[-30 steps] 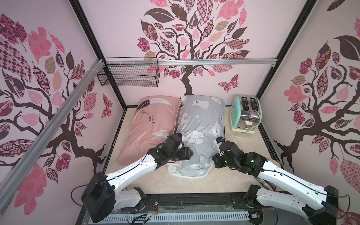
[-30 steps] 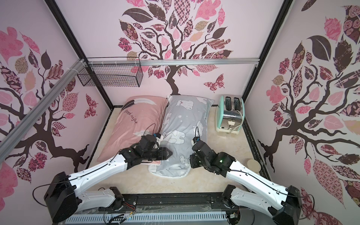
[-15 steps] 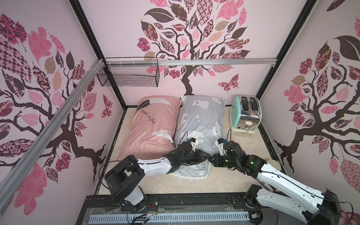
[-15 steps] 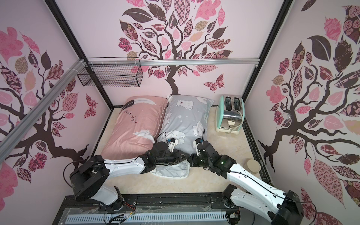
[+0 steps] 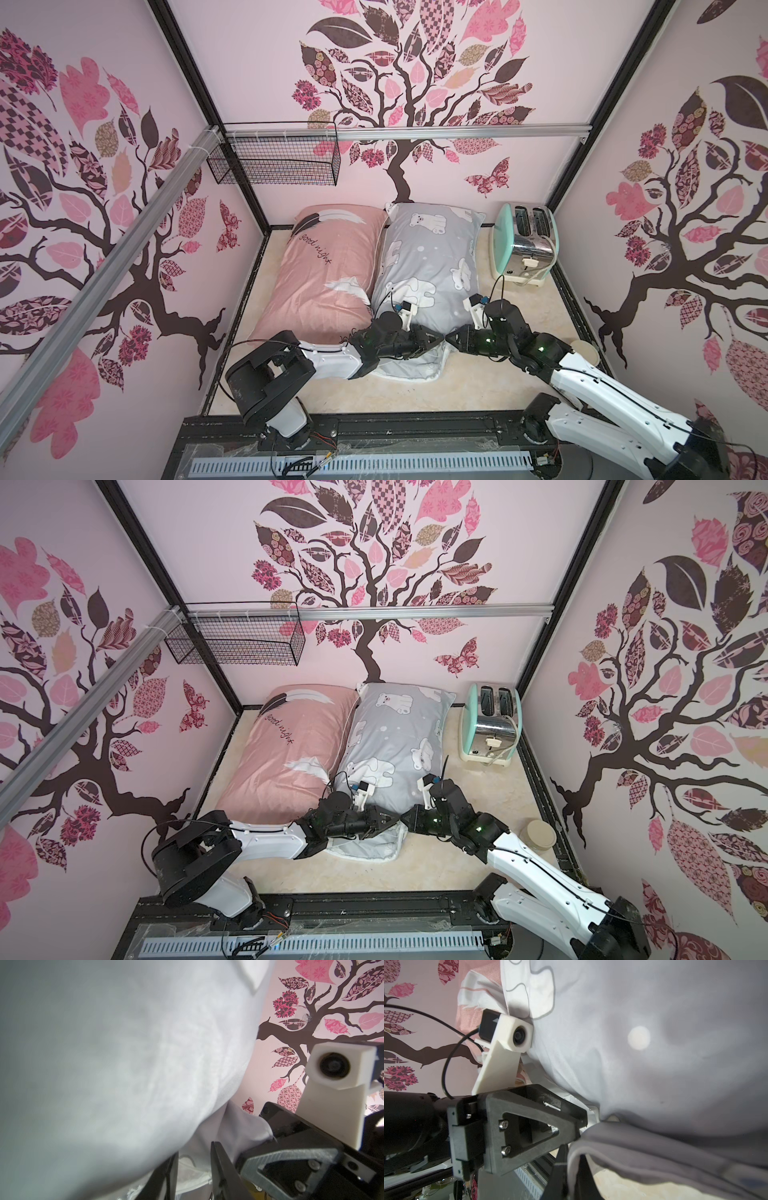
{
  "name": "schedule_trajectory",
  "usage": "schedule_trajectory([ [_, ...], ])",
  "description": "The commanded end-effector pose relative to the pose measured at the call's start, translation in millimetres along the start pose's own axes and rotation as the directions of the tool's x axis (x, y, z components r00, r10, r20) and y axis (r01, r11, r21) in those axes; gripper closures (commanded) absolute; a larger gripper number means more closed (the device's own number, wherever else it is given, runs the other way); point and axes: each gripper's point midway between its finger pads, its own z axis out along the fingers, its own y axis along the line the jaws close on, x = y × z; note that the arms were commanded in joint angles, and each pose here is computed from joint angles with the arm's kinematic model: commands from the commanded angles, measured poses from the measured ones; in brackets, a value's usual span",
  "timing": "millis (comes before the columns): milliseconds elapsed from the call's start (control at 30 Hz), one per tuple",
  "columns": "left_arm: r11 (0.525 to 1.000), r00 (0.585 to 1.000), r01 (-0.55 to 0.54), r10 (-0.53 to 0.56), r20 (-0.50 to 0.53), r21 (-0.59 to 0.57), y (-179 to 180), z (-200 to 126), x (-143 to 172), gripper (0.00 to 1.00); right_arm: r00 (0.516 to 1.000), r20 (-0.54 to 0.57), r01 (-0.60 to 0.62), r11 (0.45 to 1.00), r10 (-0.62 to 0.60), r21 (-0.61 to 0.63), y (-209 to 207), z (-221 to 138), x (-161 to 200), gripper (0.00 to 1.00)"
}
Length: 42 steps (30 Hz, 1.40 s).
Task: Zip up pillowcases
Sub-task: Zip the zipper on the pillowcase.
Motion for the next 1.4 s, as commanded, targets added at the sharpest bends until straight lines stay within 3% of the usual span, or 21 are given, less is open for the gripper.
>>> schedule_trajectory([
  [0,0.997,1.0,0.023,-0.023,-0.006,0.074,-10.1,-1.2,2.7,0.68,0.999,-0.002,-0.049,0.996,0.049,-0.079,5.5,-2.6,-1.4,1.0],
  [233,0.99,1.0,0.025,-0.022,-0.021,0.136,-24.3,-2.1,6.3,0.68,0.992,-0.028,-0.13,0.981,0.127,-0.145,1.9,3.9,0.2,1.0],
  [367,0.999,1.0,0.011,-0.011,-0.01,0.053,-5.6,-4.2,8.0,0.66,0.985,-0.042,-0.175,0.961,0.17,-0.214,6.9,1.9,-4.4,1.0],
  [600,0.998,1.0,0.03,-0.03,-0.002,0.058,2.0,-3.0,6.0,0.6,0.979,-0.043,-0.206,0.95,0.202,-0.236,2.2,-1.9,-7.0,1.0],
  [767,0.988,0.998,0.064,-0.062,-0.02,0.138,-8.3,-1.5,8.3,0.6,0.975,-0.054,-0.222,0.943,0.216,-0.25,1.4,1.6,-5.9,1.0],
  [1367,0.987,0.997,0.073,-0.071,-0.021,0.141,-10.3,-2.6,10.0,0.69,0.967,-0.065,-0.254,0.935,0.246,-0.246,-8.2,13.3,-4.1,1.0],
])
